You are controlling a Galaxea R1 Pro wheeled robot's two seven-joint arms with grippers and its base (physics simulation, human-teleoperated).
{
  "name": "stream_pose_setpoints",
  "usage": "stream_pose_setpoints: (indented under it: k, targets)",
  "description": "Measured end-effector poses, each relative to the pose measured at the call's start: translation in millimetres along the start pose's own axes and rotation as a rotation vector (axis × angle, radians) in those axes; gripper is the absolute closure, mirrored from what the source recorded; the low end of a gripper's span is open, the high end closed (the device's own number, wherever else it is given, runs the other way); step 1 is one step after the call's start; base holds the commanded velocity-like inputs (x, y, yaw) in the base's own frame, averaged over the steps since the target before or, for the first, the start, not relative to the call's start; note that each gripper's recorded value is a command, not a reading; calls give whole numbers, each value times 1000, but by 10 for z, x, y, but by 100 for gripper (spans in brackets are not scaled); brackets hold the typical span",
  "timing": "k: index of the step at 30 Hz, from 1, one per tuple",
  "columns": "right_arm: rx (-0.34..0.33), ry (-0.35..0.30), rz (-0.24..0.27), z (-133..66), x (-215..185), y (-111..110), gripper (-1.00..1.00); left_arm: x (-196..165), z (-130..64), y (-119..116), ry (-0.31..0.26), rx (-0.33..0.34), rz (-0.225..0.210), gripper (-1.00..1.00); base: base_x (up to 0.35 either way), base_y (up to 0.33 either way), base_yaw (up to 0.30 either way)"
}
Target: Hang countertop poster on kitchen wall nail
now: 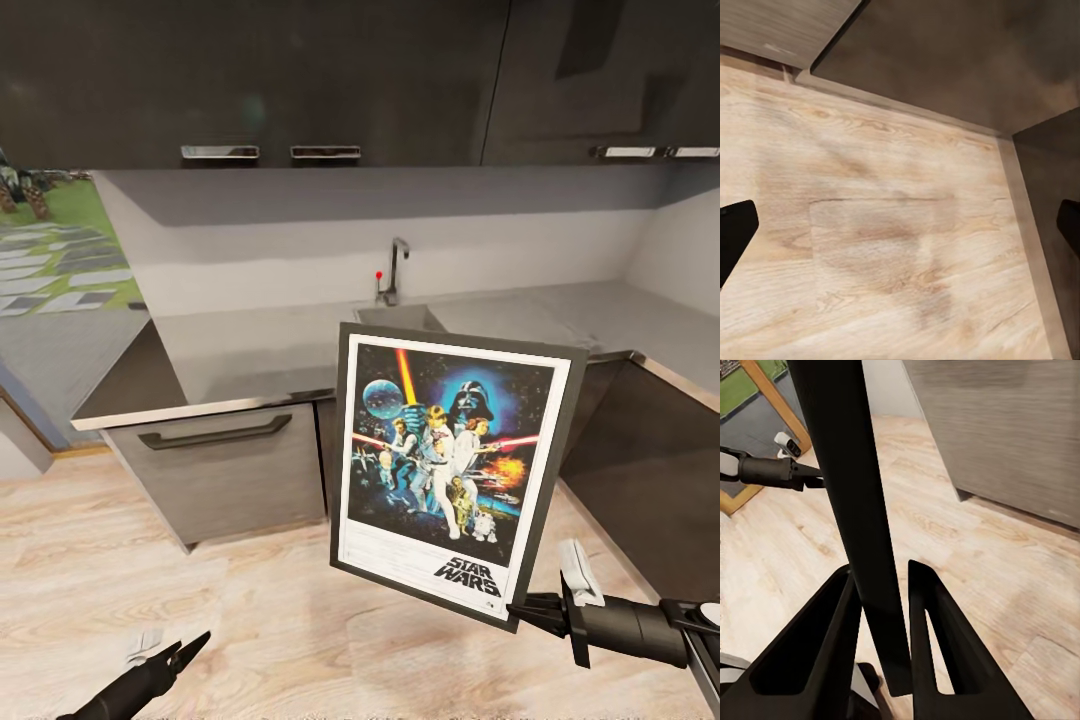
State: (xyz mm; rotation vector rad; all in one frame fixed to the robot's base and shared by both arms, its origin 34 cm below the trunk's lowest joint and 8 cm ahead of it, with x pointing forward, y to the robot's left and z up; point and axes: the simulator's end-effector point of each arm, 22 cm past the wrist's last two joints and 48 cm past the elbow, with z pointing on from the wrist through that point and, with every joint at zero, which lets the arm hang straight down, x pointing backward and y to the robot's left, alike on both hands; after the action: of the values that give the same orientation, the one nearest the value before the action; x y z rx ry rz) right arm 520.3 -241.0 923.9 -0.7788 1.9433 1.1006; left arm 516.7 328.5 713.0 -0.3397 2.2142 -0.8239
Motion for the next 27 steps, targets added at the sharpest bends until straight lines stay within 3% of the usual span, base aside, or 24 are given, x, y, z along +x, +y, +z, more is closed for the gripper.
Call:
stream_pose_setpoints:
  k: [27]
  targets:
    - [-5, 19, 38, -68, -30, 116, 100, 76, -186, -67, 33, -20, -19, -100, 0, 0, 0]
